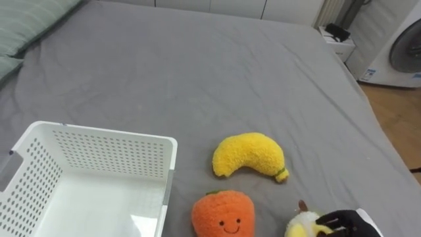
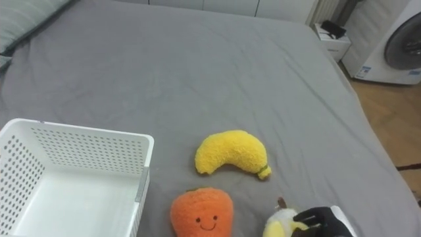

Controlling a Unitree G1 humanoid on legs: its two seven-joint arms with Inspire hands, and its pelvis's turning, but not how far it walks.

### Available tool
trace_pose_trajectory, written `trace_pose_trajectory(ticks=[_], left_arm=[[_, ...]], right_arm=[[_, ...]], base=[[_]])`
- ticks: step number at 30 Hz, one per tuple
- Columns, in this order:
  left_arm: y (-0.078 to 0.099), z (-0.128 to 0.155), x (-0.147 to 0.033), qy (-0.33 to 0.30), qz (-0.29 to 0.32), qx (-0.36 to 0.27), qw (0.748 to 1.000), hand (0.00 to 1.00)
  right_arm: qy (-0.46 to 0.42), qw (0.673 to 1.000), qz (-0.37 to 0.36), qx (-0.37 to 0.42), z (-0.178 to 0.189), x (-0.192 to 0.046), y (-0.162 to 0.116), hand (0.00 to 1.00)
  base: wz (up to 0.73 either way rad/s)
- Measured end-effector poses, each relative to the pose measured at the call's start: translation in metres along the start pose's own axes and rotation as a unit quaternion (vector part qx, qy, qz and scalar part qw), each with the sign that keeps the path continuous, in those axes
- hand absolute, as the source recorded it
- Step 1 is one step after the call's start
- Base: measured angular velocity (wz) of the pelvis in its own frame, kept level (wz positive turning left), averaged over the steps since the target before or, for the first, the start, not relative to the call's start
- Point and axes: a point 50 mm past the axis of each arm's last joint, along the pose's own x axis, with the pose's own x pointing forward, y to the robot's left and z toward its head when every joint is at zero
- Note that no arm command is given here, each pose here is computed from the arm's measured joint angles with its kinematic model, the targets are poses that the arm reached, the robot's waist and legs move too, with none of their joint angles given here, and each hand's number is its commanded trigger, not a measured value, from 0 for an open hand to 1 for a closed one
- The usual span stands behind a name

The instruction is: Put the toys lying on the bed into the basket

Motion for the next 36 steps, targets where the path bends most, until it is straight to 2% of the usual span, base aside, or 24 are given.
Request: trace_pose_trajectory(ticks=[3,24,32,36], left_arm=[[0.000,-0.001,0.000,0.001,0.000,0.000,1.000,0.00],[0.000,0.006,0.000,-0.005,-0.001,-0.002,1.000,0.00],[-0.001,0.017,0.001,-0.018,-0.005,-0.008,1.000,0.00],[-0.002,0.016,0.001,-0.015,-0.012,-0.005,1.000,0.00]], right_arm=[[0.011,1.000,0.016,0.002,-0.004,0.000,0.007,1.00],[0.006,1.000,0.021,-0.002,0.000,0.000,0.009,1.00],[-0.094,0.995,-0.010,-0.015,0.049,-0.011,-0.010,1.00],[-0.194,0.979,-0.059,-0.024,0.092,-0.035,-0.036,1.00]], base=[[0.00],[0.01],[0.00],[-0.02]])
